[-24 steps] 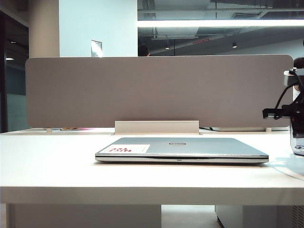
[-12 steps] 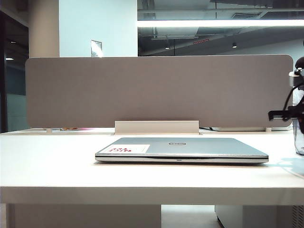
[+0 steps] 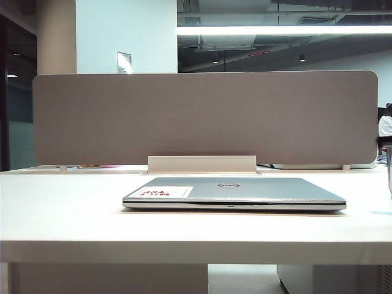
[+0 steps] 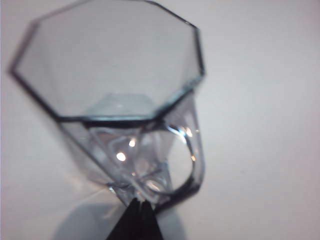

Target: Pick up the water cup and place it on the right side of the laptop.

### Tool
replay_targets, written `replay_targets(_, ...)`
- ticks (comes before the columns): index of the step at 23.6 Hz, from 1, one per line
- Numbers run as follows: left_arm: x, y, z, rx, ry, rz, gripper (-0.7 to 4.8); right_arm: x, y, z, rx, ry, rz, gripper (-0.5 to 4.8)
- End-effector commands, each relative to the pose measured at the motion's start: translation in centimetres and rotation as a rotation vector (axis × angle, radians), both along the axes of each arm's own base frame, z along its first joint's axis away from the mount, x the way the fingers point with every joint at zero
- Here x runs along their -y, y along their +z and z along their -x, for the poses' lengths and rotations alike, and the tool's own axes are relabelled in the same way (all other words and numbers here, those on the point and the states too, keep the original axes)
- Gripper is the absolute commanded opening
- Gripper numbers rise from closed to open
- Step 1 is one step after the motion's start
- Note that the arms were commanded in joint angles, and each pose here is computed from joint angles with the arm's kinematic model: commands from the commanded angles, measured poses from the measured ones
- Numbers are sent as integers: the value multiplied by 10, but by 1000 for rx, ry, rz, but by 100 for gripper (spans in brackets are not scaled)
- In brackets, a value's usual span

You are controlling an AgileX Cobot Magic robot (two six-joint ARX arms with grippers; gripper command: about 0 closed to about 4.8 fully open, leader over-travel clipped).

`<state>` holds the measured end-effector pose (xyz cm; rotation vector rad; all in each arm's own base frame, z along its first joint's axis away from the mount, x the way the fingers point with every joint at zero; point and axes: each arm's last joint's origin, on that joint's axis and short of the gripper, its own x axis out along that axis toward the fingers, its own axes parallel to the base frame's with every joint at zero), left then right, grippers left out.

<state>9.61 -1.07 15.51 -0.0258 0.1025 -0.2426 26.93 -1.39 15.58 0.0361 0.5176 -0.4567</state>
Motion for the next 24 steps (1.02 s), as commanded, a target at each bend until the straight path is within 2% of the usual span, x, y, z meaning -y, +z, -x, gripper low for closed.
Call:
replay_targets(1,0,1,0,5,-16,2,-4,11,2,1,0,-46,4,-4)
replay_targets(8,0,0,0,-12,-16,1,-4,32,2,4,-6,-115,1,-4)
replay_targets(16,0,-1,0,-14,-16,0,-4,36,6,16,-83,-69,-57,-4)
replay_targets(21,1,-1,0,-15,-17,1,-4,39,32,34,-36,-1,-7,-4)
replay_targets(24,1,-1,0,-15,-18,1,-4,47,40,47,5,-6,-18,-4)
